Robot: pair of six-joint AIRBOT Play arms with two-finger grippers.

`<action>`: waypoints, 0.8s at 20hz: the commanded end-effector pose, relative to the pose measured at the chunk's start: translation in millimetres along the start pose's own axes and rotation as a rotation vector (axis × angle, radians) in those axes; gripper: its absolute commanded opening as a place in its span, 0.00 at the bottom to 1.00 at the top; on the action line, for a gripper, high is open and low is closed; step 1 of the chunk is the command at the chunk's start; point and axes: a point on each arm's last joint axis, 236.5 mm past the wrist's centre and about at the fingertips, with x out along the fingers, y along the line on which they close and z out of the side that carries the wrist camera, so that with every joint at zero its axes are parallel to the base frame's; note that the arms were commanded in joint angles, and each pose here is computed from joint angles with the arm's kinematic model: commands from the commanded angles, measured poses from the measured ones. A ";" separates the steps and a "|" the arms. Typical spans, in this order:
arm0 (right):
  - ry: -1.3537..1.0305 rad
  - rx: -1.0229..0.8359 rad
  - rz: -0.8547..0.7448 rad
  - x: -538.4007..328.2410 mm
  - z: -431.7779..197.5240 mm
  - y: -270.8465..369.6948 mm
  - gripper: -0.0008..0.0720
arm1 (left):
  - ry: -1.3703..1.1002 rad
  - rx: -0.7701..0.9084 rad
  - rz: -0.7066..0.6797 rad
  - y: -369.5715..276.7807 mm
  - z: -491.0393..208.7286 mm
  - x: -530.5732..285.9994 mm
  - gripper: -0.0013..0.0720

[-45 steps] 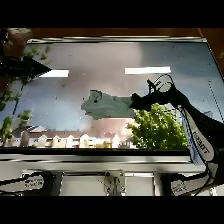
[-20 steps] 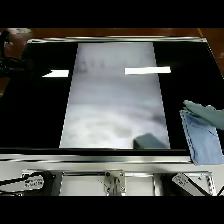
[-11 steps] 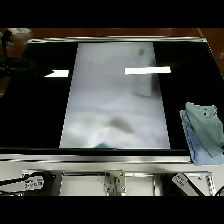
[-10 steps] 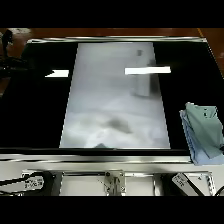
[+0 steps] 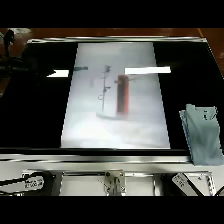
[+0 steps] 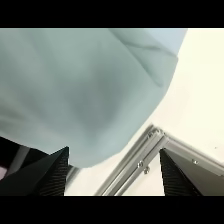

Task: Fold the shirts.

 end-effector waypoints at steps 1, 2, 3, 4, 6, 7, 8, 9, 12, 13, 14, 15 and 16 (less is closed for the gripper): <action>-0.206 -0.104 0.174 -55.3 49.5 45.7 0.94 | 0.057 0.023 0.065 5.5 -12.3 10.0 0.06; -0.285 -0.146 0.244 -77.8 62.8 73.4 0.94 | 0.110 0.025 0.155 18.0 -24.2 16.9 0.06; -0.364 -0.209 0.313 -101.3 69.9 108.7 0.94 | 0.178 0.041 0.271 33.0 -39.7 23.2 0.06; -0.428 -0.299 0.369 -120.3 67.3 147.4 0.94 | 0.253 0.070 0.419 50.7 -56.0 27.3 0.06; -0.461 -0.510 0.414 -136.4 37.1 218.6 0.94 | 0.341 0.175 0.679 70.3 -71.5 30.1 0.07; -0.445 -0.586 0.425 -136.2 17.0 249.4 0.94 | 0.368 0.250 0.721 64.2 -75.7 39.6 0.11; -0.422 -0.657 0.439 -133.4 -4.9 280.0 0.94 | 0.385 0.298 0.704 52.2 -81.3 54.2 0.38; -0.397 -0.711 0.460 -129.6 -24.1 305.0 0.94 | 0.403 0.322 0.678 41.0 -89.0 68.1 0.72; -0.297 -0.832 0.471 -106.3 -70.5 349.2 0.94 | 0.501 0.321 0.626 32.2 -119.3 98.6 0.75; -0.260 -0.862 0.459 -98.1 -81.4 353.6 0.94 | 0.525 0.287 0.585 28.4 -129.0 106.3 0.75; -0.237 -0.880 0.451 -92.4 -87.9 356.1 0.94 | 0.531 0.259 0.551 24.3 -133.1 111.4 0.75; -0.221 -0.885 0.447 -89.4 -92.7 358.0 0.94 | 0.518 0.248 0.533 22.2 -131.4 114.2 0.75; -0.214 -0.881 0.450 -89.1 -95.4 359.6 0.94 | 0.494 0.254 0.535 24.1 -125.3 115.0 0.75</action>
